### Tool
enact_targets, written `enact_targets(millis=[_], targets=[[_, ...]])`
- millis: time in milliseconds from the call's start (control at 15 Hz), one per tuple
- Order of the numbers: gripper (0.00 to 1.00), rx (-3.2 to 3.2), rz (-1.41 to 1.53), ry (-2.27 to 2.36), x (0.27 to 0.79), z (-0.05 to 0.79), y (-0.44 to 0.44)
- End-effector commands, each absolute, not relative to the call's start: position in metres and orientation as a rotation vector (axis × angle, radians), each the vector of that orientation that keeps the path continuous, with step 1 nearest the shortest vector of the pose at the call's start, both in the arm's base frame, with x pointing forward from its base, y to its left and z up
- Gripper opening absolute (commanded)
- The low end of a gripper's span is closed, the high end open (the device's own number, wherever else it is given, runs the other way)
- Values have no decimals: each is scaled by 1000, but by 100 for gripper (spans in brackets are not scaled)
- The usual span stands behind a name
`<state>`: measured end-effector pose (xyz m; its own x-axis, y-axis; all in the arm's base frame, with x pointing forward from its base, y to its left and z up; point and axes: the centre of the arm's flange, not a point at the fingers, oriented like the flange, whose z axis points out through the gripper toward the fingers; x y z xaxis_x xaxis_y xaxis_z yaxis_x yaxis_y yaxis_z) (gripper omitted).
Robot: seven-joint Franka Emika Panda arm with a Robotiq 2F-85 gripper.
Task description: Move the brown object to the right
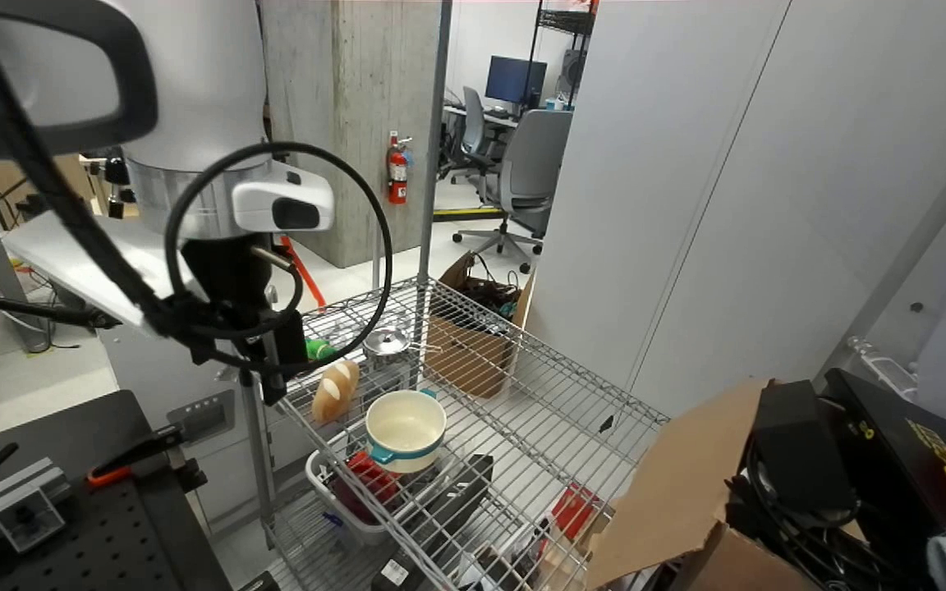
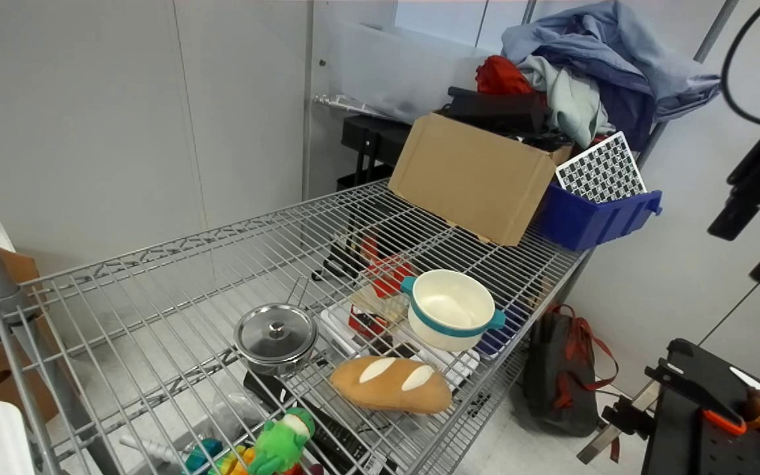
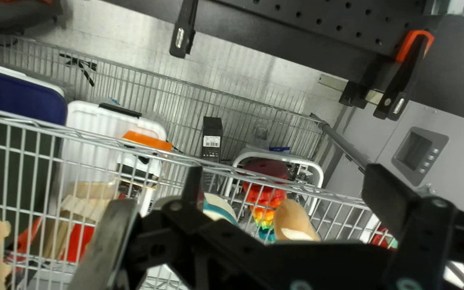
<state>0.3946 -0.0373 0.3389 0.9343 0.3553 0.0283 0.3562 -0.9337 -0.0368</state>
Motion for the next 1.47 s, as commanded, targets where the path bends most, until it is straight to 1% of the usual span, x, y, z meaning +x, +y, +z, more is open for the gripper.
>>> enact_targets(millis=[0,333,867,1067,1400], targets=[[100,-3030,-37,-714,447,305,17],[100,-3017,-71,-976,501,254,83],[100,-3012,13,-1130,596,137,104],[100,-2991,25,-1171,611,112,125],[100,-2945,6,-1191,617,111,163]])
